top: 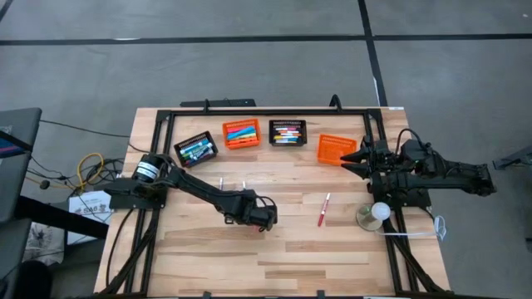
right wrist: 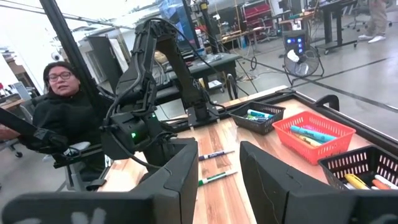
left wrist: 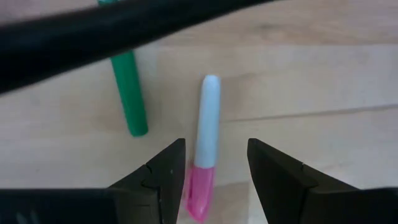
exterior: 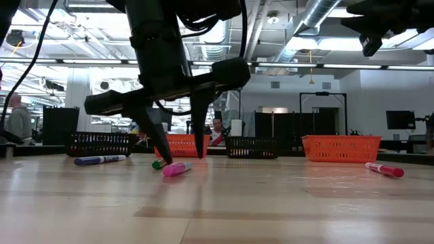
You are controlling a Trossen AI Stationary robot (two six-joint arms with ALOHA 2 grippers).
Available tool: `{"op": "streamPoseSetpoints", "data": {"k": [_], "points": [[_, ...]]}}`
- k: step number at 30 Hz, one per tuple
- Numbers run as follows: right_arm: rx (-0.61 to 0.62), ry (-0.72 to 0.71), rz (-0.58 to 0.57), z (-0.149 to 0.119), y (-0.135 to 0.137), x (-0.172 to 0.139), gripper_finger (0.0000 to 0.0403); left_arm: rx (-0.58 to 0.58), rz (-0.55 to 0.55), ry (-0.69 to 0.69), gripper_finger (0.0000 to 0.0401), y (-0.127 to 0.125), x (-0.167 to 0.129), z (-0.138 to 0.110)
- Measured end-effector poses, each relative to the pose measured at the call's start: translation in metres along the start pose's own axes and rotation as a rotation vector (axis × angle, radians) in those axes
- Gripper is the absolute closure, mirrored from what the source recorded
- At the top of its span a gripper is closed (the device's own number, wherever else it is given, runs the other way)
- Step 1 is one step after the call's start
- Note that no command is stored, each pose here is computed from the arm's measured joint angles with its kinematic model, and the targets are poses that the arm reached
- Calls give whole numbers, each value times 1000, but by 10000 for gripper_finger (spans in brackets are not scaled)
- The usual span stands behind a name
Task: Pick & Place Markers
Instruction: Put the small pink highlighter pen into the right black bin
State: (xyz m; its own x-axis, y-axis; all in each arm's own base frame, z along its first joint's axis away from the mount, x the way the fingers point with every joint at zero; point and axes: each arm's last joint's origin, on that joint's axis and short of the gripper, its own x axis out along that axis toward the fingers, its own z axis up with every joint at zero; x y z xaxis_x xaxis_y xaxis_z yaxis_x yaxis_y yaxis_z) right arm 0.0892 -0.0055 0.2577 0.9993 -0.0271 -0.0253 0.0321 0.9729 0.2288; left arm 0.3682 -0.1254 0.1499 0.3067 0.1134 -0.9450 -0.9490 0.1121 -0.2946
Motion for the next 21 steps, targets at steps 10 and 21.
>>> {"op": "streamPoseSetpoints", "data": {"k": [10, 21], "points": [[-2, -3, 0, 0, 0, 0, 294, -4, 1, 26, 229, 2, 4, 1], [-1, -8, 2, 1, 0, 0, 294, 1, 6, 37, 229, 0, 18, -2]]}}
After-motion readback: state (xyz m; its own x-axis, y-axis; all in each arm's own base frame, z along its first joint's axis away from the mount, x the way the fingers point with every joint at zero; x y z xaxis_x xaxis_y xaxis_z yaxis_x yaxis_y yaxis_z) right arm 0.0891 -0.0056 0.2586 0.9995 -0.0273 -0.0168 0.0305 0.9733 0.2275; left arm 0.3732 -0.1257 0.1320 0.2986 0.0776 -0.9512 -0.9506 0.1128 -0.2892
